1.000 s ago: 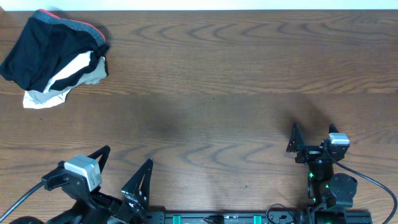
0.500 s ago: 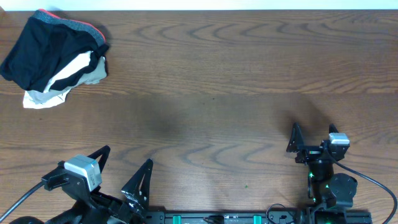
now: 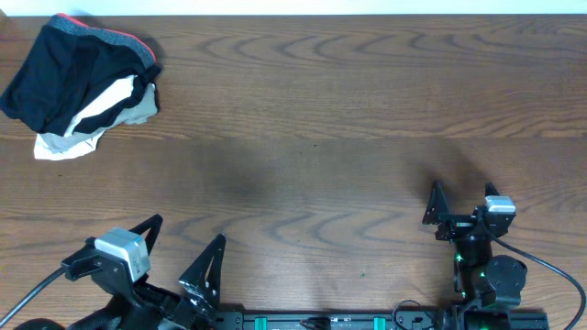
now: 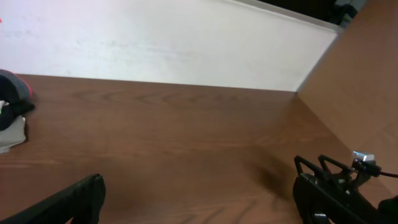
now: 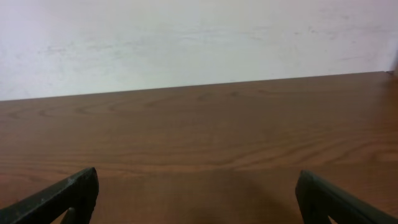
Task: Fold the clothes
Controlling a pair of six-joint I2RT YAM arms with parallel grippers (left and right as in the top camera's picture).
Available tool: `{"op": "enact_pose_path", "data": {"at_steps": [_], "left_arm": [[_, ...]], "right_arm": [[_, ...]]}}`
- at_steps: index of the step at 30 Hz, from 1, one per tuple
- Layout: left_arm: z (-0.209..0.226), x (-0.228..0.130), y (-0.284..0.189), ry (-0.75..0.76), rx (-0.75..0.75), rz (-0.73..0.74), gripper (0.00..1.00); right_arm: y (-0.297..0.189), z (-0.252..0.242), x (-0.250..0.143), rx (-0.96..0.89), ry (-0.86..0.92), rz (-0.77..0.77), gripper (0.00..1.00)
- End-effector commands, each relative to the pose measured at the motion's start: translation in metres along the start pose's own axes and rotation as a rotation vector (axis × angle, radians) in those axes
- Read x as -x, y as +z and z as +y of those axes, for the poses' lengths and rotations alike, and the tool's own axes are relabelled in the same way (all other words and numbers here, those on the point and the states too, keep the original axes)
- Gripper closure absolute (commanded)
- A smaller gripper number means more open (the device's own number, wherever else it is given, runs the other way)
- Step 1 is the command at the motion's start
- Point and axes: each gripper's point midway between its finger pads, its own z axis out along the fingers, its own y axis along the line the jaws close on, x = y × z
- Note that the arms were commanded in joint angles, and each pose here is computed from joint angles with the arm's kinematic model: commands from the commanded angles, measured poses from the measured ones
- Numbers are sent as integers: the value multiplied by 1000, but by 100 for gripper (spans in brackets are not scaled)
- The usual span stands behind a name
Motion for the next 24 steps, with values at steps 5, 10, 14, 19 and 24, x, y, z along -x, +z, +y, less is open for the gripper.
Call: {"op": "enact_pose_path", "data": {"at_steps": [5, 10, 14, 19, 24], "left_arm": [[-6, -22, 8, 13, -110, 67, 2], [4, -27, 33, 129, -179, -38, 2], [48, -38, 59, 8, -42, -131, 2], [98, -61, 79, -171, 126, -215, 2], [126, -79, 92, -221, 200, -286, 2]], "right_arm": [[0, -1, 0, -6, -6, -1, 1], [0, -1, 0, -6, -6, -1, 1], [0, -1, 0, -6, -6, -1, 1], [0, -1, -1, -7, -6, -1, 1], [0, -1, 0, -8, -7, -1, 1]]}}
